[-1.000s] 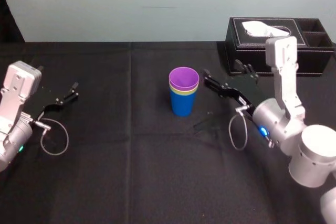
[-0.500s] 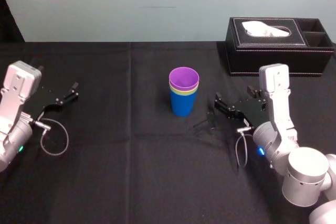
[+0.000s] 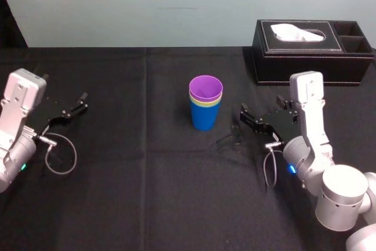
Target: Stack the three plastic cups sequentially using one hand.
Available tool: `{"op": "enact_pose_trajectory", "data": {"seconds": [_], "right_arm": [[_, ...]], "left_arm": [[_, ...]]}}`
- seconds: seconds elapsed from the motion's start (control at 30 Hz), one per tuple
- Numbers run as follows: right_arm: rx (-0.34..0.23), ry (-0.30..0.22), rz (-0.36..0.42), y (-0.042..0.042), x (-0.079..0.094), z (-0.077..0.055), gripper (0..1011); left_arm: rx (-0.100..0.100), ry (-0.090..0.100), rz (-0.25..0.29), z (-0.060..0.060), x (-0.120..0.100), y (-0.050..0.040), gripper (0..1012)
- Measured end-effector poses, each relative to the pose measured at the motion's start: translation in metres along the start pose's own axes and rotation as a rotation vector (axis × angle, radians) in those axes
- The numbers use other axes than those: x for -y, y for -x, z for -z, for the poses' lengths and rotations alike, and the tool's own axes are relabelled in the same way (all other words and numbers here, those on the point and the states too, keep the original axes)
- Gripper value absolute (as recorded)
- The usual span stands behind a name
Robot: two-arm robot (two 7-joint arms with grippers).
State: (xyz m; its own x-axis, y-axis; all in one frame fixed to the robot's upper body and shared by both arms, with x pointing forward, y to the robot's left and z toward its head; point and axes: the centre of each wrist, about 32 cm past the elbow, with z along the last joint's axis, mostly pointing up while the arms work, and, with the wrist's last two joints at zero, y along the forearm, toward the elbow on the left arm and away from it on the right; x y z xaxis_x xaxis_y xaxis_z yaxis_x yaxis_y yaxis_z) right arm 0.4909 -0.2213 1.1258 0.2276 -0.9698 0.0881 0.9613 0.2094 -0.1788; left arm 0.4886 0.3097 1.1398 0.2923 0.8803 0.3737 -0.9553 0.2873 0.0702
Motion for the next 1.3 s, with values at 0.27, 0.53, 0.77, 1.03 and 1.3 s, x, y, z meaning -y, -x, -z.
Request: {"op": "enact_pose_trajectory", "data": {"seconds": [0.27,0.53,0.77,1.03,1.3], "right_arm": [[0.001,-0.001,0.001,0.0003,0.0,-0.0002,1003],[0.001,-0.001,0.002,0.0003,0.0,-0.0005,1003],[0.001,0.0,0.003,0.0004,0.0,-0.0005,1003],[0.001,0.0,0.004,0.0004,0.0,-0.0005,1003],[0.001,0.0,0.004,0.0003,0.0,-0.0005,1003]], "left_arm": [[0.0,0.0,0.0,0.0,0.0,0.0,1011],[0.0,0.0,0.0,0.0,0.0,0.0,1011],[0.0,0.0,0.0,0.0,0.0,0.0,1011],[0.0,0.0,0.0,0.0,0.0,0.0,1011],[0.0,0.0,0.0,0.0,0.0,0.0,1012]]}}
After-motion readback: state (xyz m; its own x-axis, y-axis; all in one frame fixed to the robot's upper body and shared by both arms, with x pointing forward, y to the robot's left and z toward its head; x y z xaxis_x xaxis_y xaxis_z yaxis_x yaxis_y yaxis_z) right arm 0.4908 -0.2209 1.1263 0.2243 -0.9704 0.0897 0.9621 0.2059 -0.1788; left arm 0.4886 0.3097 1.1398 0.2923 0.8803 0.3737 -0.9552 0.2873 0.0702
